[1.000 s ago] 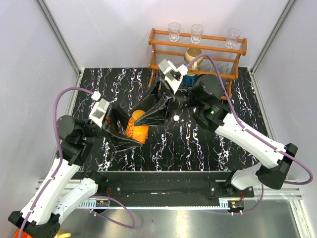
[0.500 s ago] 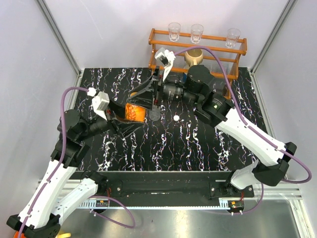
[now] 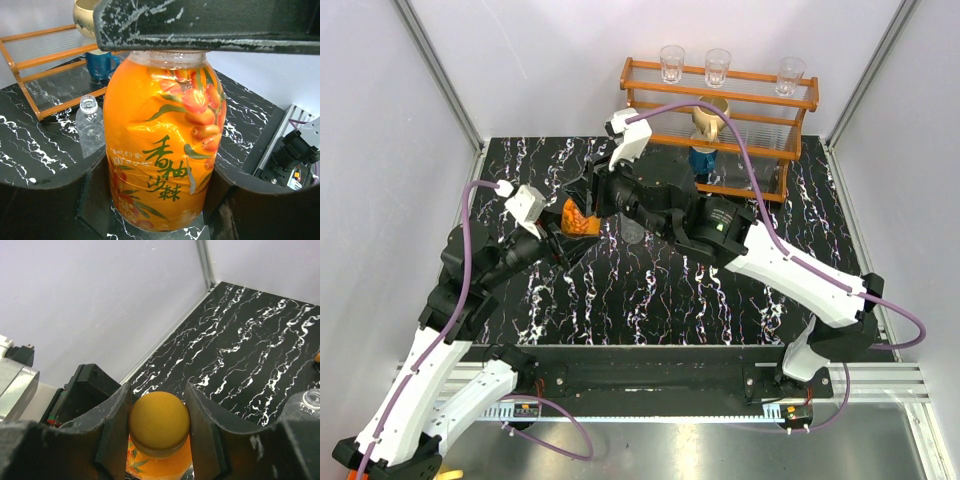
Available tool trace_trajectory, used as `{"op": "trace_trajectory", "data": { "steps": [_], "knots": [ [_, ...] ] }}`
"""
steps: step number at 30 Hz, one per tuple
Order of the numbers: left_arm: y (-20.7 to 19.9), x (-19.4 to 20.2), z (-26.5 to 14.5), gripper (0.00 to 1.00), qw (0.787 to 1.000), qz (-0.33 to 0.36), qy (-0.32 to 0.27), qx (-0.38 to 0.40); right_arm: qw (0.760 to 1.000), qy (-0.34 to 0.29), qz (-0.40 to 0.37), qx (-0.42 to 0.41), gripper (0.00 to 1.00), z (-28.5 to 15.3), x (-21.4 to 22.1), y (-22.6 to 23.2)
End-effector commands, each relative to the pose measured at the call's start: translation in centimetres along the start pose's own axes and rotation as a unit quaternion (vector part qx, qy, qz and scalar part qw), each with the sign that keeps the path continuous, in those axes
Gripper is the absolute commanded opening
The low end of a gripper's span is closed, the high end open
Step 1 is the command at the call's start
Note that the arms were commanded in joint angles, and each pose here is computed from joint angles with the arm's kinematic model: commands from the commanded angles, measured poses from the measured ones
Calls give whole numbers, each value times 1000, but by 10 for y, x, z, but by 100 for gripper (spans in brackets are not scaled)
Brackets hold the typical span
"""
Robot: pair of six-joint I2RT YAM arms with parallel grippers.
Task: Screw on the bottle caps
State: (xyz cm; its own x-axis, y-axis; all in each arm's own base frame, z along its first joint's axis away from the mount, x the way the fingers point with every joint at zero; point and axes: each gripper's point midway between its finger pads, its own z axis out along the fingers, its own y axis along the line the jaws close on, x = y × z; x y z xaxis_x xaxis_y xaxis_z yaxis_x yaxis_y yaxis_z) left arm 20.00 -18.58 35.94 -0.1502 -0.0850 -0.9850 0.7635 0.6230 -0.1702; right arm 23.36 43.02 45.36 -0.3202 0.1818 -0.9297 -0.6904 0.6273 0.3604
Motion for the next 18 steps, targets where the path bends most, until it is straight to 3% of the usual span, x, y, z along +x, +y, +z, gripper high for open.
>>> {"op": "trace_trajectory", "data": {
  "steps": [1, 3, 4, 6, 7, 9, 13, 18],
  "knots": [
    [36, -47, -11, 38, 990, 25, -76, -114, 996, 16, -21, 90, 15, -12, 11, -22],
    [33, -45, -10, 40, 992, 24, -74, -103, 997, 2, -16, 70, 32, -14, 2, -14],
    [24, -44, -9, 40, 994, 21, -73, -80, 999, 0, -14, 48, 51, -19, 0, -8],
    [11, -45, -8, 43, 996, 20, -80, -43, 999, -38, -3, 10, 67, -27, -21, 2],
    [-8, -42, -7, 43, 997, 14, -75, 12, 999, -40, 0, -31, 85, -41, -23, 11],
    [-30, -41, -7, 45, 994, 12, -80, 75, 995, -78, 6, -68, 96, -54, -43, 15],
    [-95, -37, -28, 47, 960, -10, -66, 273, 983, -107, 15, -147, 100, -98, -66, 16],
    [-118, -34, -42, 48, 933, -19, -47, 357, 955, -127, -19, -268, 100, -135, -75, 34]
  ]
}}
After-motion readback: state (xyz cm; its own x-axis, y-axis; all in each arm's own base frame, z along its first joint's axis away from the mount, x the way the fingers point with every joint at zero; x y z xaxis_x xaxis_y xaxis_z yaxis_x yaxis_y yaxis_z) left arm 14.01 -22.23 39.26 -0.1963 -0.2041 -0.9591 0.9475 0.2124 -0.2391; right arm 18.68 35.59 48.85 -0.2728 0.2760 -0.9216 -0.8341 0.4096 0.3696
